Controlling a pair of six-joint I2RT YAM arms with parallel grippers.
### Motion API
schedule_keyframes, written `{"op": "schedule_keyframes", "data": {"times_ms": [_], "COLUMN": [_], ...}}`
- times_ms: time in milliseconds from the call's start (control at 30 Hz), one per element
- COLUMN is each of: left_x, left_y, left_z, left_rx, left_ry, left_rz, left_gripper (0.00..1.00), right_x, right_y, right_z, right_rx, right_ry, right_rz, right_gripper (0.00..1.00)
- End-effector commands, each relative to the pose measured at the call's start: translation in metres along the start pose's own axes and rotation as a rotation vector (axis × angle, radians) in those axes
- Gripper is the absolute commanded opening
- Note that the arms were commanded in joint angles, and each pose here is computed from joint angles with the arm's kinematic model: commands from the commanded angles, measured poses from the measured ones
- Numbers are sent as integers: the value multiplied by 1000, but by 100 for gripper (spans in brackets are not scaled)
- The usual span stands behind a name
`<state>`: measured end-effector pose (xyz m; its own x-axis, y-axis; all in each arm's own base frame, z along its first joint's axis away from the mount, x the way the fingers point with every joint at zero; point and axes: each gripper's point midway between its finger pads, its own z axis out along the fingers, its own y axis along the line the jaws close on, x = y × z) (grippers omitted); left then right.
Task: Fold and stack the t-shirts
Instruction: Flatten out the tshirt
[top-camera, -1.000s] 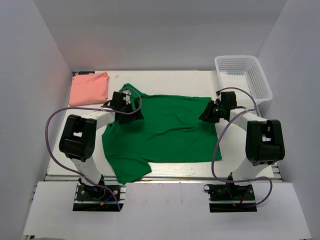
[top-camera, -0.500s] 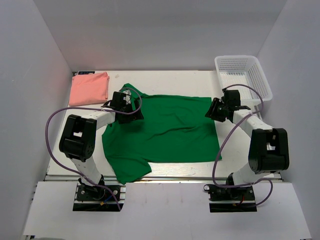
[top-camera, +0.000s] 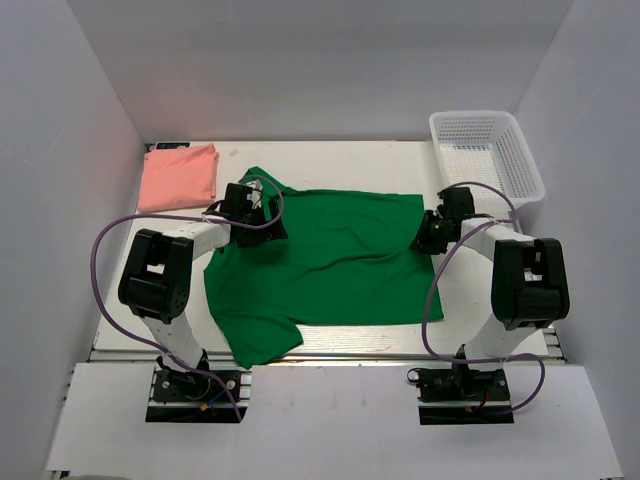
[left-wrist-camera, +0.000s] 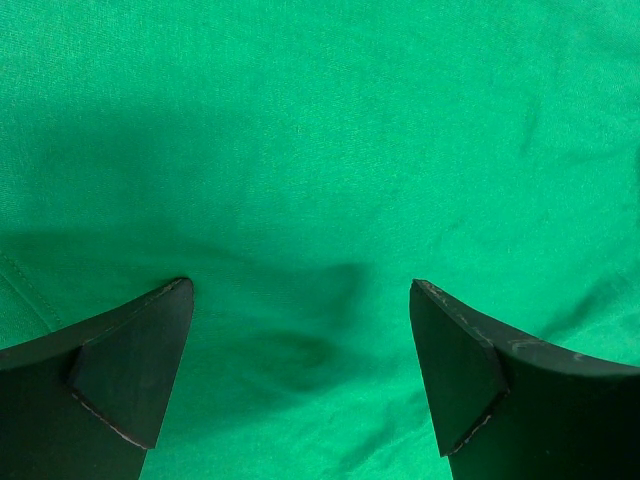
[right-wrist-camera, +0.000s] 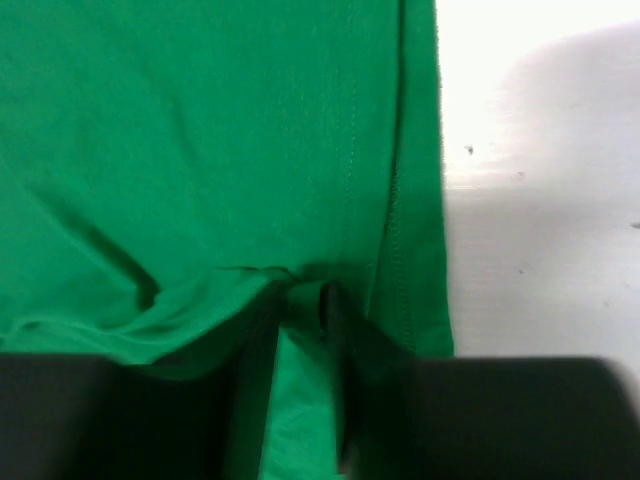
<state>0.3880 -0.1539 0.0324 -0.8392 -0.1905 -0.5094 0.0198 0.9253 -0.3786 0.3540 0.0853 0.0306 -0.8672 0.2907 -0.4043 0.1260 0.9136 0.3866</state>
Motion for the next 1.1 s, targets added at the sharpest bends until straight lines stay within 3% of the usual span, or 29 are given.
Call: {"op": "schedule_keyframes", "data": {"times_ms": [0, 33, 133, 567, 867, 967, 1033, 1067], "left_x": [33, 33, 31, 27, 0, -12, -11, -17], "left_y": [23, 23, 24, 27, 46, 46, 41, 35], "left_z": [9, 9, 6, 4, 7, 14, 17, 18], "left_rx": [-70, -70, -79, -101, -254, -258, -229, -206], "left_ry": [98, 98, 93, 73, -11, -16, -1, -14], "left_rz": [-7, -7, -6, -3, -64, -80, -82, -81], "left_gripper": [100, 100, 100, 100, 100, 100, 100, 100], "right_x": [-12, -12, -15, -73, -54, -54, -57, -58], "right_y": [13, 12, 13, 9, -32, -35, -33, -33], "right_z": [1, 1, 0, -24, -4, -1, -1, -2], "right_rx": [-64, -64, -60, 56, 246, 269, 265, 263], "right_ry": [-16, -13, -21, -207, -92, -74, -71, -72], "right_rz": [-15, -16, -17, -64, 12, 19, 21, 12], "right_gripper": [26, 13, 0, 0, 0, 7, 24, 28]}}
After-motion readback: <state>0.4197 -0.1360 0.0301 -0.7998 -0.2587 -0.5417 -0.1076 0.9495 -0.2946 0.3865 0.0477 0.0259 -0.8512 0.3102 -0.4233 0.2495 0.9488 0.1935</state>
